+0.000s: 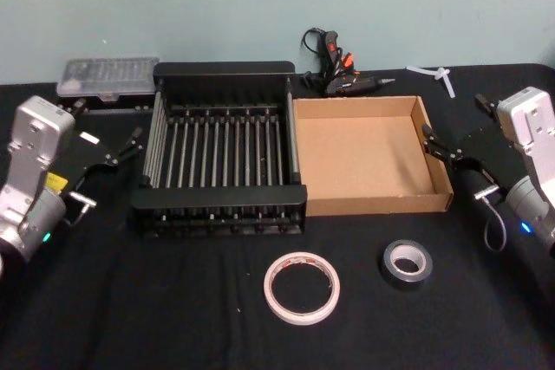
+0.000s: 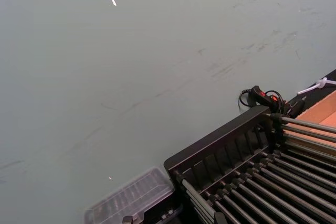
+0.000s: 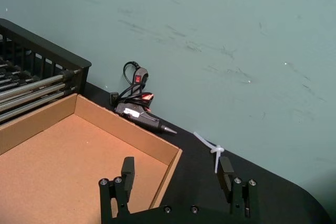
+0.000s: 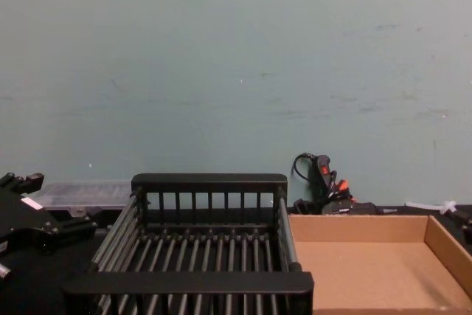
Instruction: Pick up the white tape and place it into the black box , Pick up the silver tape and place it into the brown box.
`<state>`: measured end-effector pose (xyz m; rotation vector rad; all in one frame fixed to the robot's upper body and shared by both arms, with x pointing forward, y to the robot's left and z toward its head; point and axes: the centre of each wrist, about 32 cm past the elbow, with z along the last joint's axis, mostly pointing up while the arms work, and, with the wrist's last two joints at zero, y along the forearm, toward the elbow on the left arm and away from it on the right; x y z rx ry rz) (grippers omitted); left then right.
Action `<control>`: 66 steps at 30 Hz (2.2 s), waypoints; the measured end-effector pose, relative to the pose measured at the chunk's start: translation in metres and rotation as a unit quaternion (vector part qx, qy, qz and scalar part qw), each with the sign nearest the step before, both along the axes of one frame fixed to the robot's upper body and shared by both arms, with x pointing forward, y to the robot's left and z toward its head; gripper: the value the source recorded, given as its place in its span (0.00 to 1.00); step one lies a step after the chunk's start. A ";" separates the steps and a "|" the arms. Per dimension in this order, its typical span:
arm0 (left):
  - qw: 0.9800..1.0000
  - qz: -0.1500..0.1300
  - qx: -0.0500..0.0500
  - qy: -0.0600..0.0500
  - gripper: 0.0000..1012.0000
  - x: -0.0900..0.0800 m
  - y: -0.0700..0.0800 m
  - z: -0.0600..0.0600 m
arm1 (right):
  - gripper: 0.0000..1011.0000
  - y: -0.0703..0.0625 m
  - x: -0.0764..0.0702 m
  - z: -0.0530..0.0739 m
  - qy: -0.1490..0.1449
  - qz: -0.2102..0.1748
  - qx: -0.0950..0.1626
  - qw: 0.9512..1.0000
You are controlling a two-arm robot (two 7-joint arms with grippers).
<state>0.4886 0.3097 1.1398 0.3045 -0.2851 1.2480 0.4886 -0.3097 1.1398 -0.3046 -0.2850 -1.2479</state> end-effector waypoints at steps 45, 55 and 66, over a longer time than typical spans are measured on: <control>1.000 0.000 0.000 0.000 0.99 0.000 0.000 0.000 | 0.99 0.000 0.000 0.000 0.000 0.000 0.000 1.000; 1.000 0.000 0.000 0.000 0.99 0.000 0.000 0.000 | 0.99 0.000 0.000 0.000 0.000 0.000 0.000 1.000; 1.000 0.000 0.000 0.000 0.99 0.000 0.000 0.000 | 0.99 -0.001 0.000 0.001 0.002 0.004 0.007 1.000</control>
